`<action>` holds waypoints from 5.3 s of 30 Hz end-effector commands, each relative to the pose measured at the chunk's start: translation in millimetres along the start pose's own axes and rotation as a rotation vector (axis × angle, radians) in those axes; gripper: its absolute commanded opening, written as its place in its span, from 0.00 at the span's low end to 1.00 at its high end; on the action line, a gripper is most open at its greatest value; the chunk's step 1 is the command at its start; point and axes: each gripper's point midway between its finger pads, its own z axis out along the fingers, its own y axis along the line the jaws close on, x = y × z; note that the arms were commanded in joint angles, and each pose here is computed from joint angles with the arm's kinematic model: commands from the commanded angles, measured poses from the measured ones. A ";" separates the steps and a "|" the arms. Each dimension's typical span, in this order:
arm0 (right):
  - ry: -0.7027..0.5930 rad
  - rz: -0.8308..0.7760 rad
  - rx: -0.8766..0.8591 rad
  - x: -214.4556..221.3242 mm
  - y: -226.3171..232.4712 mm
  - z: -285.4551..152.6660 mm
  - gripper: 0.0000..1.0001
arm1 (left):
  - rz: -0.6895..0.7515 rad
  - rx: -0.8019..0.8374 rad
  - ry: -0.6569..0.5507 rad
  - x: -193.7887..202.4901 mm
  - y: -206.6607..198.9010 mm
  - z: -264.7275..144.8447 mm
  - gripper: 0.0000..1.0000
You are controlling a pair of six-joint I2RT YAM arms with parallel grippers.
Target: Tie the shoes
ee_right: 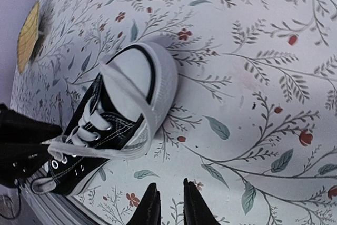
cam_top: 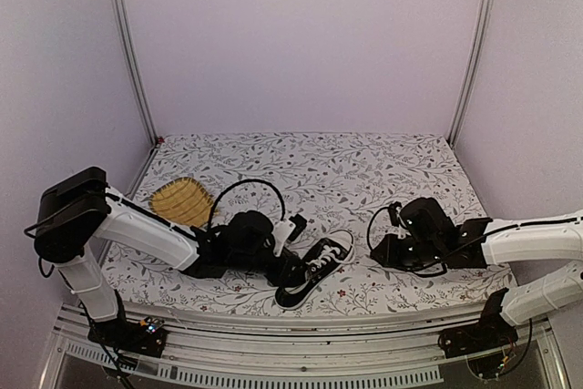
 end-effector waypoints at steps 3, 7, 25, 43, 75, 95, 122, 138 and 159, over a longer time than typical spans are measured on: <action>-0.017 -0.112 -0.112 -18.2 34.9 -5.7 0.33 | 0.003 0.056 0.028 17.5 -1.3 -5.9 0.37; -0.005 -0.110 -0.089 -25.1 36.5 4.3 0.43 | -0.001 0.068 0.018 18.7 0.3 -8.3 0.41; 0.111 -0.138 -0.027 -20.6 34.2 69.5 0.41 | 0.075 0.063 0.027 8.9 0.9 7.4 0.25; 0.030 -0.100 0.044 -44.9 17.0 36.1 0.02 | -0.158 -0.048 -0.102 2.2 12.4 -22.5 0.00; 0.013 0.006 0.059 -19.2 -18.4 23.4 0.02 | -0.134 0.108 -0.042 15.2 -34.2 -28.4 0.30; 0.019 0.010 0.014 -18.6 -10.3 22.4 0.02 | 0.166 0.110 0.043 14.0 -26.0 -15.0 0.28; -0.047 0.057 0.268 -23.8 -62.2 8.5 0.02 | 0.020 -0.082 -0.017 5.7 22.5 -24.9 0.00; -0.036 0.099 0.344 -4.0 -90.0 -2.0 0.02 | -0.136 -0.108 0.075 60.2 39.5 -33.3 0.00; -0.084 0.094 0.056 -17.9 -38.5 -17.2 0.02 | -0.045 0.165 0.026 42.6 -25.2 -32.8 0.13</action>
